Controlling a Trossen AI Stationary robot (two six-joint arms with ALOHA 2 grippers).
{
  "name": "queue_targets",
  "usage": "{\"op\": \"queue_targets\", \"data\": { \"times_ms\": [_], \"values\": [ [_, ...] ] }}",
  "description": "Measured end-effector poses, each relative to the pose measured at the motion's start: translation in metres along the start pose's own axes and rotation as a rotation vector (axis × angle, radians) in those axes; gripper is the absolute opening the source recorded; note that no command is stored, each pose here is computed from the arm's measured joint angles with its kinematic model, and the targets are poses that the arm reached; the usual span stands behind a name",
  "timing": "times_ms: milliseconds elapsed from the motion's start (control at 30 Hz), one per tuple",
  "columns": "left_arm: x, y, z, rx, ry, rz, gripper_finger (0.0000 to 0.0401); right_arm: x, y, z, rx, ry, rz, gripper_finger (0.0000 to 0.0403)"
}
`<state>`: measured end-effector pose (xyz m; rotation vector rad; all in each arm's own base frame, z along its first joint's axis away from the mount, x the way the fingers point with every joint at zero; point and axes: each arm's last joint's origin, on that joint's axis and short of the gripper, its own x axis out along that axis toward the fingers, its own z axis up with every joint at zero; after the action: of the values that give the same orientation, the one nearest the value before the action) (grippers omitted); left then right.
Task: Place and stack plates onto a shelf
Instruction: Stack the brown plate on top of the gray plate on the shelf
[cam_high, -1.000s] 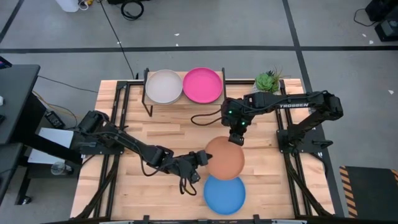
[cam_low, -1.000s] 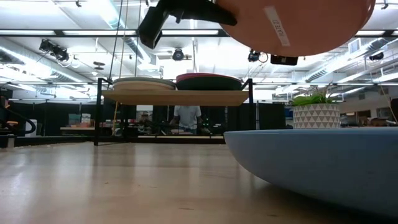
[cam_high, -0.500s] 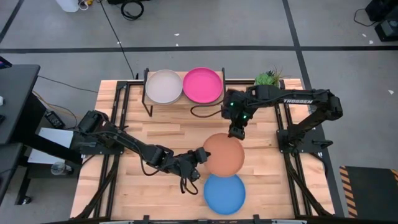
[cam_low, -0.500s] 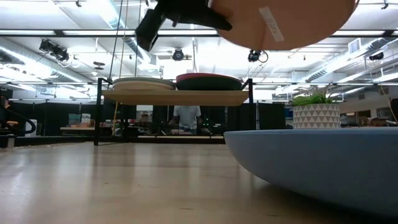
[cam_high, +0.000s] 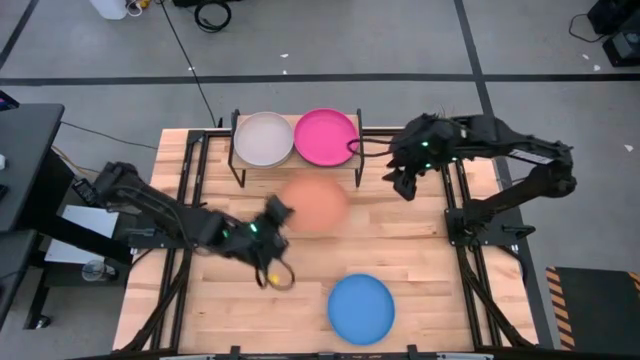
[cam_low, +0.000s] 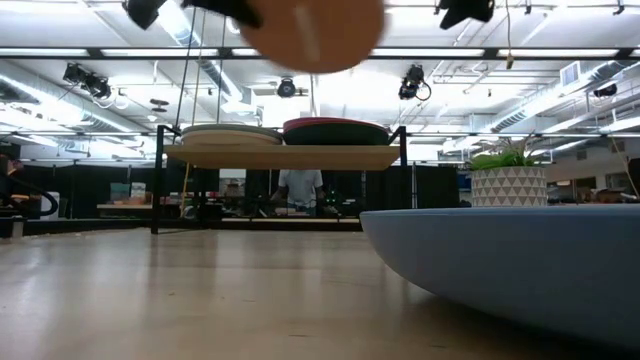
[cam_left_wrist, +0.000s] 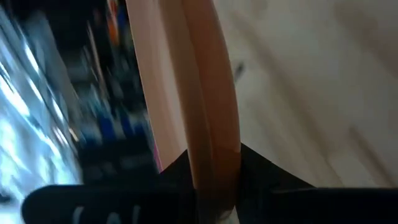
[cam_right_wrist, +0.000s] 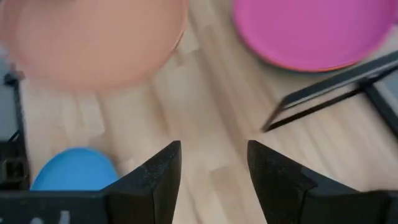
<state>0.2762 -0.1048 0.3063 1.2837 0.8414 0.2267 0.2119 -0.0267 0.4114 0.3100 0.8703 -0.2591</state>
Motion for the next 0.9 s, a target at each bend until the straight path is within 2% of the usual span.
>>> {"op": "queue_targets", "data": {
  "times_ms": [167,333,467,633,900],
  "values": [
    [0.003,0.022,-0.057,-0.192,0.203,-0.021,0.0066,-0.015,0.003,-0.004,-0.003,-0.09,-0.05,0.019],
    [0.03,0.04,-0.104,-0.29,0.437,-0.009,0.0066,-0.011,0.014,0.001,-0.044,-0.137,-0.024,0.019],
    [0.051,0.049,-0.135,-0.331,0.554,-0.052,0.0066,0.001,0.022,0.003,-0.079,-0.109,-0.014,0.019],
    [0.068,0.055,-0.157,-0.398,0.572,-0.131,0.0066,0.013,0.031,0.004,-0.112,-0.065,-0.008,0.019],
    [0.073,0.058,-0.157,-0.426,0.493,-0.17,0.0066,0.022,0.034,0.005,-0.132,-0.037,-0.011,0.019]
  ]
}}
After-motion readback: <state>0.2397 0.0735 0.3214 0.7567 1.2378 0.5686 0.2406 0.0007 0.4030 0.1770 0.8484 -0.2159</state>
